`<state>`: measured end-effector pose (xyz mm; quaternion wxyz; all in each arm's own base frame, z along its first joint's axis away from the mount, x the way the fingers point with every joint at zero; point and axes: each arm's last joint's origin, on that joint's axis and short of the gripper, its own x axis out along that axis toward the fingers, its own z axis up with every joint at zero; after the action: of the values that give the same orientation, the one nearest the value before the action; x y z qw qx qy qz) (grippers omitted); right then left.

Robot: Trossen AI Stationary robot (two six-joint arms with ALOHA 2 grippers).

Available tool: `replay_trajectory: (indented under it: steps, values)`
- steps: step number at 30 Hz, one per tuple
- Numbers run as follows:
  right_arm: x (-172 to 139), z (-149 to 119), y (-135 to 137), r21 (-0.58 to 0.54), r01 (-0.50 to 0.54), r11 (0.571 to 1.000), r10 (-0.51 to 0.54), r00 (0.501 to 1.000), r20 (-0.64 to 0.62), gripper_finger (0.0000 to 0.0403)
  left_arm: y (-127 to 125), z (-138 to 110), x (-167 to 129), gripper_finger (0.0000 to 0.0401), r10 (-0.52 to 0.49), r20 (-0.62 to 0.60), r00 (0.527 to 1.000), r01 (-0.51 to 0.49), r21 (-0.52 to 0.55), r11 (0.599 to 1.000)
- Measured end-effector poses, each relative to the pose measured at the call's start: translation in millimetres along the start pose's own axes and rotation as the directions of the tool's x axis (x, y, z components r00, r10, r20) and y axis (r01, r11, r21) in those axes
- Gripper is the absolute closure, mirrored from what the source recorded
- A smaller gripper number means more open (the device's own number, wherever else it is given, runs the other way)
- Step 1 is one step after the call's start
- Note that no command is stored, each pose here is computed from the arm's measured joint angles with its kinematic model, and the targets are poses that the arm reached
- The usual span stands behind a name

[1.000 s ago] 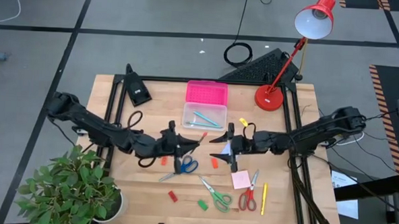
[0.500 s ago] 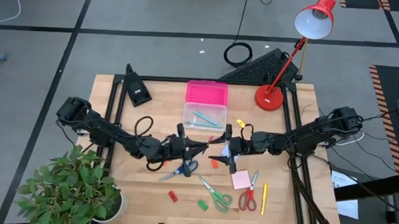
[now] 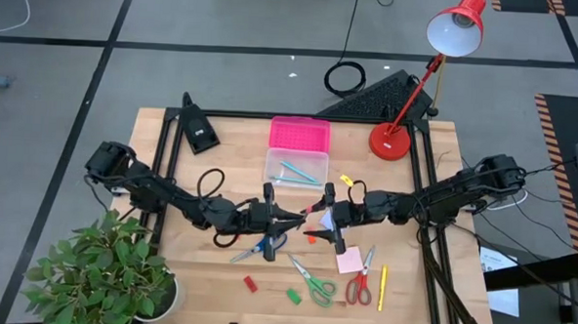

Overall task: Pack school essentials
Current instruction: Put the black pencil into the supply box

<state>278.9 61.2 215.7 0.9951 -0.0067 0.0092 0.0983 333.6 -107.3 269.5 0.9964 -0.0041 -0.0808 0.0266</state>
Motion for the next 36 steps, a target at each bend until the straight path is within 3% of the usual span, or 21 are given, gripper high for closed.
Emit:
replay_trajectory:
  steps: [13, 18, 36]
  values:
    - [0, 0, 1, 0.025, -0.025, 0.999, 0.025, 1.000, 0.000, 0.0154, 9, 0, 3, 0.0377, 0.017, 0.008, 1.000, -0.017, 0.016, 1.000]
    - [0, 2, 1, 0.026, -0.025, 0.999, 0.024, 1.000, 0.017, 0.0160, 17, 0, 7, 0.0377, -0.053, 0.010, 0.999, 0.053, -0.013, 0.999]
    - [0, 9, 0, 0.048, -0.026, 0.999, 0.021, 0.995, 0.095, 0.0302, 20, 0, 8, 0.0377, -0.060, 0.009, 0.998, 0.060, -0.022, 0.998]
